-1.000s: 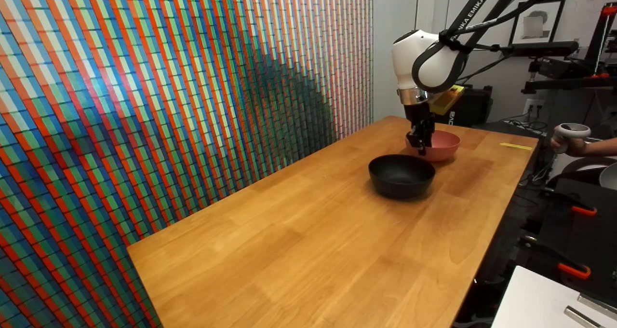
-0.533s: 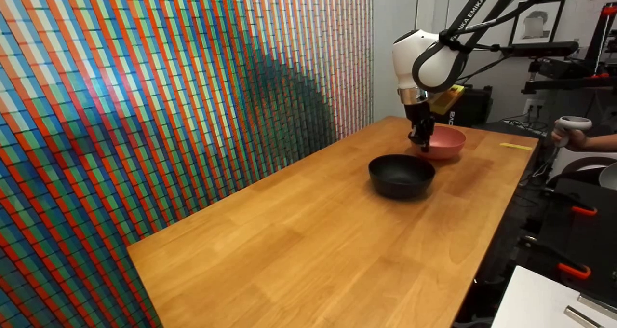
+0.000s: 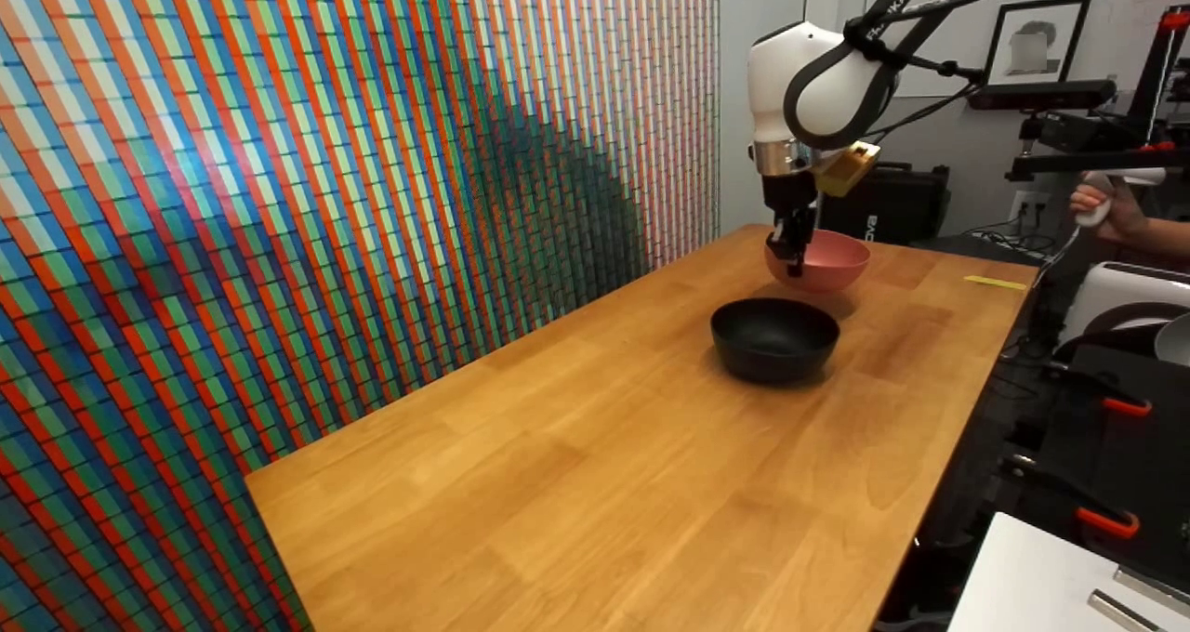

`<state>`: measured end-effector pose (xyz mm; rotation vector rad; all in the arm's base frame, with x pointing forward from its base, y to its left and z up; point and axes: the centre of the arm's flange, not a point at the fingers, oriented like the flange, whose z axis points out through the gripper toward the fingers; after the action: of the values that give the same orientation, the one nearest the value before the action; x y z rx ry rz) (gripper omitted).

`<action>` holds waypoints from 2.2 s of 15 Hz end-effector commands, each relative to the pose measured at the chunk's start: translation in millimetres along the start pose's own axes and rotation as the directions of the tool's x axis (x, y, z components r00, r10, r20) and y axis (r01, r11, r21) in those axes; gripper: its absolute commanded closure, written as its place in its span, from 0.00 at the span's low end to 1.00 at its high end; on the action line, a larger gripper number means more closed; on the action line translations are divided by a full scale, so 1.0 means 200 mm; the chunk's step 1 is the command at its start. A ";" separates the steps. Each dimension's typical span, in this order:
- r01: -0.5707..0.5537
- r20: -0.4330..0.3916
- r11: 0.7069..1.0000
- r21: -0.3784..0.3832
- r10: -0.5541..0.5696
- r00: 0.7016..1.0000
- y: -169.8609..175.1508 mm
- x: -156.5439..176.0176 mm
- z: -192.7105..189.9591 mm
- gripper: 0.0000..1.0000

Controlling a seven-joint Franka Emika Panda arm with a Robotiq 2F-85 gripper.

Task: Put the right bowl in the left bowl

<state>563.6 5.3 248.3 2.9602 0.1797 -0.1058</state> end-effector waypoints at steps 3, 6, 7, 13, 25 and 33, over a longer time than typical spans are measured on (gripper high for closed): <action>0.140 -0.088 0.988 0.072 -0.133 0.987 -0.32 -0.05 -0.43 0.99; 0.209 -0.083 0.974 0.083 -0.202 0.976 -0.52 -0.10 -0.50 0.99; 0.229 -0.075 0.970 0.084 -0.223 0.972 -0.57 -0.12 -0.51 0.99; 0.318 0.030 0.939 0.135 -0.324 0.946 -0.82 -0.18 -0.44 0.98; 0.382 0.114 0.924 0.025 -0.383 0.917 -1.07 -0.24 -0.10 0.98; 0.391 0.072 0.919 -0.037 -0.388 0.919 -1.10 -0.25 -0.07 0.64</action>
<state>491.4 218.8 228.4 2.8266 0.7607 -0.2643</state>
